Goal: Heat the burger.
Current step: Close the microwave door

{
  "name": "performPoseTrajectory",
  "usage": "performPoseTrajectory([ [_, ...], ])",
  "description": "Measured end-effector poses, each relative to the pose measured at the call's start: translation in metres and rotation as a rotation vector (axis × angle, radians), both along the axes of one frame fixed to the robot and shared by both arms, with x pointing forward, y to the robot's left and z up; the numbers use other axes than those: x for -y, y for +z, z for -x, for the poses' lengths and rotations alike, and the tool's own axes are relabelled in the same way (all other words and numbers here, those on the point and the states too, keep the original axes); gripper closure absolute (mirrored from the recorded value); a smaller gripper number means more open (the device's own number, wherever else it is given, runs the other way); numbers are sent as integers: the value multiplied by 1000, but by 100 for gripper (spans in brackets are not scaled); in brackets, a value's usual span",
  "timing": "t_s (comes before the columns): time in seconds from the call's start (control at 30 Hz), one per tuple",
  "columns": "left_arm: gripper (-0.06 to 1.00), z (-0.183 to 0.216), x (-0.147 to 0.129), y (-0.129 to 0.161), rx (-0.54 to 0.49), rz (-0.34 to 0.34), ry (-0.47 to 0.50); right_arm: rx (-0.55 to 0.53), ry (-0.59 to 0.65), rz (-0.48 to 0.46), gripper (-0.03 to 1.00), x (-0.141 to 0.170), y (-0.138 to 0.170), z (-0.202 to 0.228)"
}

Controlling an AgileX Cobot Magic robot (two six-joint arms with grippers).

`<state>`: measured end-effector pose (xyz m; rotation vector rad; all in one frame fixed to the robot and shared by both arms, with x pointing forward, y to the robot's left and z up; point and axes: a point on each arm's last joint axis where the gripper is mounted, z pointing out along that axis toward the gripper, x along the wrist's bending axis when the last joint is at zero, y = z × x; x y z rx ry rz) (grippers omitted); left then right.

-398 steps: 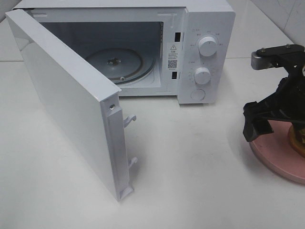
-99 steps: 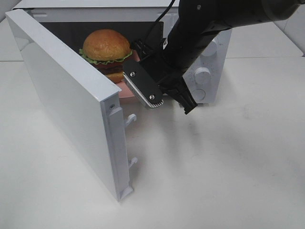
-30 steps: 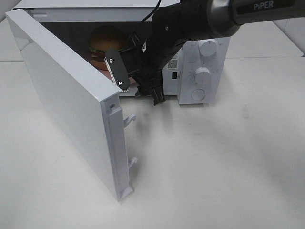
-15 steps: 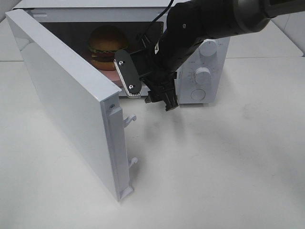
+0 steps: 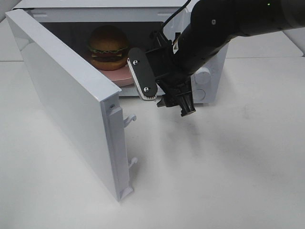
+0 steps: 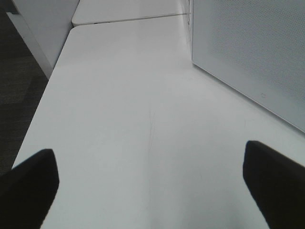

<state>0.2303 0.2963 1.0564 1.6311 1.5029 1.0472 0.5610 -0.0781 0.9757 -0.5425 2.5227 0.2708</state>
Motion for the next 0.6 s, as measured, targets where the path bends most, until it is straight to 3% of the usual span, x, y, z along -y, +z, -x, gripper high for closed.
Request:
performPoseTrajectory([
  [0.37, -3, 0, 0, 0, 0, 0, 0, 20, -75, -64, 25, 27, 23, 28],
  [0.6, -3, 0, 0, 0, 0, 0, 0, -13, -216, -165, 25, 44, 40, 54],
])
